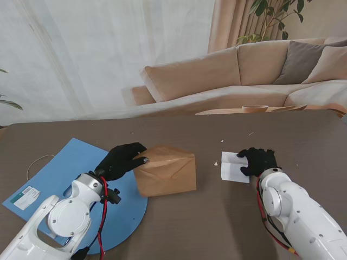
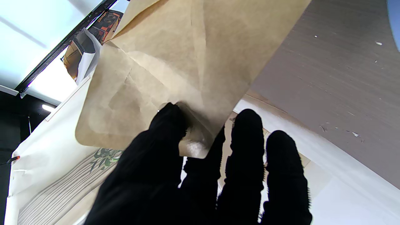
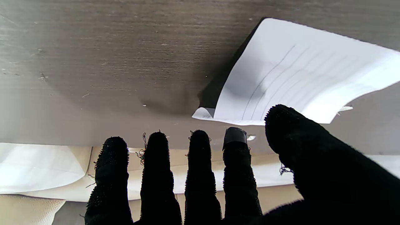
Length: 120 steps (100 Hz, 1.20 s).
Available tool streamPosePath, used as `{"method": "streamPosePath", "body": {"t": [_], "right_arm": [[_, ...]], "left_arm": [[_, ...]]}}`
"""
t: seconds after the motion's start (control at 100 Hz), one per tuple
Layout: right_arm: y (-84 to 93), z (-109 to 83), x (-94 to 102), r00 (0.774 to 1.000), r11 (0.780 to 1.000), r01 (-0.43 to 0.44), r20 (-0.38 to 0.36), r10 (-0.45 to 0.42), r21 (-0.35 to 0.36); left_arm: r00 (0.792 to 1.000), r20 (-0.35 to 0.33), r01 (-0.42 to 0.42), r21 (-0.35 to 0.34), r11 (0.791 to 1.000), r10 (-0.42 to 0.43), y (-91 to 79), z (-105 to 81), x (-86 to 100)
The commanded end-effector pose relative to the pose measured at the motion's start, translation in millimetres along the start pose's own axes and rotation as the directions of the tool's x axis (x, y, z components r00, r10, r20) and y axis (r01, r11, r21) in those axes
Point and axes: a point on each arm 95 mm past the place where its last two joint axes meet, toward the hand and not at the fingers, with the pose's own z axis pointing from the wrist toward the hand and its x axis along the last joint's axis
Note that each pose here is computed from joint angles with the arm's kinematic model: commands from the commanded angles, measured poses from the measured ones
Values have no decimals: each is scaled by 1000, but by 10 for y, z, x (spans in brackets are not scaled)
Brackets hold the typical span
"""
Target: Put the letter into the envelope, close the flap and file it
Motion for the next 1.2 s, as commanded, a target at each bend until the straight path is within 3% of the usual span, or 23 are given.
{"method": "streamPosePath", "body": {"t": [0.0, 0.29, 0.6, 1.19], "right_arm": [[-34, 18, 14, 1000, 1000, 12, 1, -12, 25], [-128, 90, 26, 998, 997, 65, 3, -66, 35], [-158, 117, 48, 997, 997, 70, -12, -70, -37], [147, -138, 110, 998, 986, -63, -32, 58, -157]], "left_arm": [[1000, -1, 6, -15, 1000, -6, 15, -8, -12], [1000, 2, 10, -13, 1000, -10, -12, 11, -70], [1000, 2, 15, -17, 1000, -15, -12, 11, -72], [1000, 1, 21, -21, 1000, -21, -1, 42, -74]]}}
